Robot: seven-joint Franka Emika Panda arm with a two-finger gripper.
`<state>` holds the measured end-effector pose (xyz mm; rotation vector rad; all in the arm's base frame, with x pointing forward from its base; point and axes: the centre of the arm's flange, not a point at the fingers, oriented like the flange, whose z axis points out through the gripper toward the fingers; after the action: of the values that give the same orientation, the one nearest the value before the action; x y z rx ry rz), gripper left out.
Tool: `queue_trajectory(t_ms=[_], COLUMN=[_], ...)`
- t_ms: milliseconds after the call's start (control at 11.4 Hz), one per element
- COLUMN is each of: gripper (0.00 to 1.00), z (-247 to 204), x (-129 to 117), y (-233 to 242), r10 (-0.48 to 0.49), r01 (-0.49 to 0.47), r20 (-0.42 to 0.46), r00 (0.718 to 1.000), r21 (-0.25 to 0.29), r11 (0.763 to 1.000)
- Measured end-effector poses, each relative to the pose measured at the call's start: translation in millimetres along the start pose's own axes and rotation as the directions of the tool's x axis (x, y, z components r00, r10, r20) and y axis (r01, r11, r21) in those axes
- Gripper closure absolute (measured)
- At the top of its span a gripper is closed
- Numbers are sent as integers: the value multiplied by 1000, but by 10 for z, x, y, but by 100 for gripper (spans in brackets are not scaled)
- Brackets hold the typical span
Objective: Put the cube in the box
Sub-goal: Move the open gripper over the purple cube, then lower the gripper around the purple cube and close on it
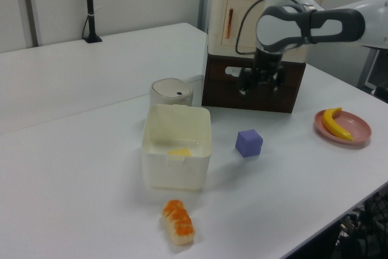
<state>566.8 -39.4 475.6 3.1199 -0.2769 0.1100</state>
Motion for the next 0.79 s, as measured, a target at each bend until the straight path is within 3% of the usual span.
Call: queue_trajectory(t_ms=[263, 525, 788], gripper=[0, 0, 0], z=[198, 453, 663], x=[-84, -111, -21], y=[332, 273, 87], r10=[9, -11, -45], r01=[-8, 12, 46], r20=[43, 83, 55], r00=[999, 996, 997], r21=[-7, -10, -10], r11=[1000, 1000, 999])
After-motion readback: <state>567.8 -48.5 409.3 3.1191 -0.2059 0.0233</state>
